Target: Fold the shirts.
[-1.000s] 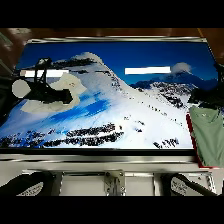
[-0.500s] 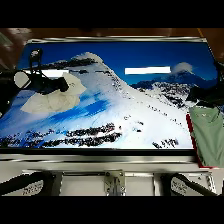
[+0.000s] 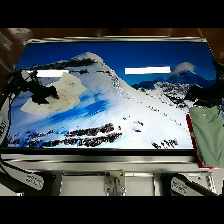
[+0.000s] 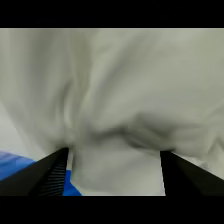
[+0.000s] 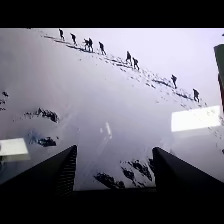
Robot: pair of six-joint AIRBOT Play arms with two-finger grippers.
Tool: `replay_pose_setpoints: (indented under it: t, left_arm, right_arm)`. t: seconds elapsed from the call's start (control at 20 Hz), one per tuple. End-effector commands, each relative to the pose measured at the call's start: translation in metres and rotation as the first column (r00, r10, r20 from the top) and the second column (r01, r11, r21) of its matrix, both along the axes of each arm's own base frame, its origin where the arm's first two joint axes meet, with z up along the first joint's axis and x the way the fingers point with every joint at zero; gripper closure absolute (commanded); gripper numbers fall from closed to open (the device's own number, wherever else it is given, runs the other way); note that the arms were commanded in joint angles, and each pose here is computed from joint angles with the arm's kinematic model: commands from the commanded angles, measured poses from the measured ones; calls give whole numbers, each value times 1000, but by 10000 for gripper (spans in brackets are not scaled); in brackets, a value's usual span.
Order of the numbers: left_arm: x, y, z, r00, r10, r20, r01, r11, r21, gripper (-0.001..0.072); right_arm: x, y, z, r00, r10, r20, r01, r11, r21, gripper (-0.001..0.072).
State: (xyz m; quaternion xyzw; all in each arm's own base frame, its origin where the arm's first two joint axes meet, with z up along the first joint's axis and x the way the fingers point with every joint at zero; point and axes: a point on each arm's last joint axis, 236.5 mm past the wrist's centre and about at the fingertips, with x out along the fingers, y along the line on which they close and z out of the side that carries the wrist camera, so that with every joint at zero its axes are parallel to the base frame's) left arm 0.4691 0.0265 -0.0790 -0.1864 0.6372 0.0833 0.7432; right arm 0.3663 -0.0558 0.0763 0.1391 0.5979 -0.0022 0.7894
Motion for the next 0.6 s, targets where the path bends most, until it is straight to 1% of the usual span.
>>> replay_pose_setpoints:
  t: [0.0,0.05,0.1,0.15,0.2,0.3,0.35,0.4,0.45,0.5,0.55]
  left_arm:
    - [-3,-5,-31,998,-24,-55,21,999,-50,7]
    - [0,-8,-28,999,-24,-40,21,998,-63,373]
    - [7,-15,-20,999,-52,-2,51,995,-87,660]
    - [17,-23,-3,995,-85,51,90,990,-106,664]
    - [27,-29,20,986,-121,111,132,986,-102,664]
    - [46,-44,95,940,-202,275,221,974,-41,665]
    - [50,-57,140,895,-251,368,273,962,-6,665]
    - [48,-79,196,818,-316,480,346,938,27,665]
    - [36,-106,253,726,-369,581,421,906,49,665]
    - [14,-136,313,614,-406,677,491,868,75,665]
    - [-11,-159,366,513,-414,752,529,842,102,665]
  right_arm:
    - [3,10,3,1000,8,14,-9,999,42,121]
    - [3,10,3,1000,8,14,-9,999,42,121]
    - [2,11,3,1000,10,10,-10,999,45,121]
    - [0,13,3,1000,14,4,-14,998,55,121]
    - [-3,18,3,1000,21,-7,-21,997,73,121]
    - [-5,26,5,999,54,-6,-53,993,103,121]
    - [-3,32,7,997,74,10,-75,990,123,121]
    - [-3,37,9,996,87,13,-88,986,139,122]
    - [-9,42,10,995,103,1,-102,982,160,174]
    - [-16,45,12,993,118,-15,-114,979,168,251]
    - [-20,46,17,992,124,-12,-120,979,164,258]
